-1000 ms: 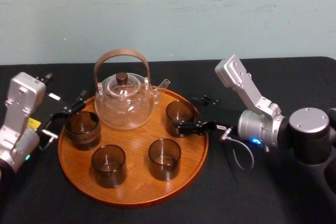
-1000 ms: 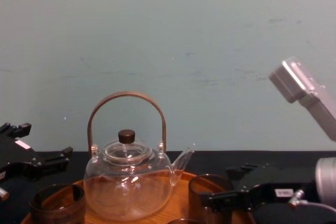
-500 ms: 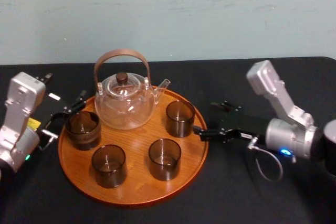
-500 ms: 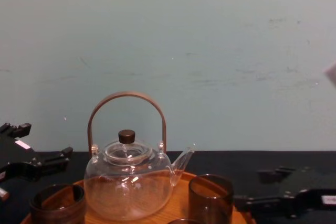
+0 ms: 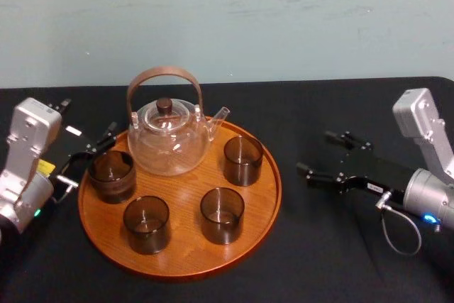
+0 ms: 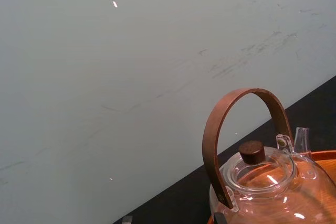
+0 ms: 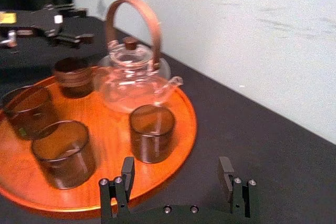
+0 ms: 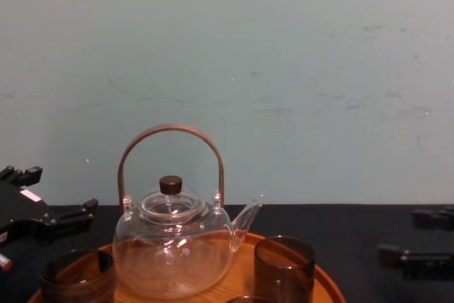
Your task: Pick up the glass from the table and place it on the tray.
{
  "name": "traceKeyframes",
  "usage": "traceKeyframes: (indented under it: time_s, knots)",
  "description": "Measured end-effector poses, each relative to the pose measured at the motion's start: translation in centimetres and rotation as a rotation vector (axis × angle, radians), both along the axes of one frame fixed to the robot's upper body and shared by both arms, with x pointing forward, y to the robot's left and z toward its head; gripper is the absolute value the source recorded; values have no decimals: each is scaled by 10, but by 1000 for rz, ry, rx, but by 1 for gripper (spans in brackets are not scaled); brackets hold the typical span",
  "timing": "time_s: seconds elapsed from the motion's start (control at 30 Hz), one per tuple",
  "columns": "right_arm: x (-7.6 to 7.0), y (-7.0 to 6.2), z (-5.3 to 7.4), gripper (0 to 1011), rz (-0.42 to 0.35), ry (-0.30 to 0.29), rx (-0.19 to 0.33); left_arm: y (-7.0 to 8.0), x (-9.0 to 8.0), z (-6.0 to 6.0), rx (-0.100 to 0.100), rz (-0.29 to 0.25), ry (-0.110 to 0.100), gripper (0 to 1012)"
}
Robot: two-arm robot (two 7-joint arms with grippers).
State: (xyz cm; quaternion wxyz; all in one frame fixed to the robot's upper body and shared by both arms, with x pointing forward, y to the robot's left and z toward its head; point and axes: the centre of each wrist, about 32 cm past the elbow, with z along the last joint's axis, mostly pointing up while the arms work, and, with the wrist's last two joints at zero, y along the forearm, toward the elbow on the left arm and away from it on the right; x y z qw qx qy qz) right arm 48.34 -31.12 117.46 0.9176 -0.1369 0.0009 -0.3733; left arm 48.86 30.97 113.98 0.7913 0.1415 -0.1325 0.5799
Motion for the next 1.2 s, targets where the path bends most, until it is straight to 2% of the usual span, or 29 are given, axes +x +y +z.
traceKeyframes:
  time_s: [0.1,0.23,0.5,0.87,1.2]
  knots:
    - [-4,-1,-1,1002,-45,-20,12,0,0,0,0,0,0,1001]
    - [-10,2,-5,1003,-147,-48,46,0,0,0,0,0,0,1001]
    - [-11,11,-14,1002,-304,-90,93,0,0,0,0,0,0,1001]
    - [-4,14,-24,1002,-383,-92,93,0,0,0,0,0,0,1001]
    - [-4,14,-24,1002,-385,-92,92,0,0,0,0,0,0,1001]
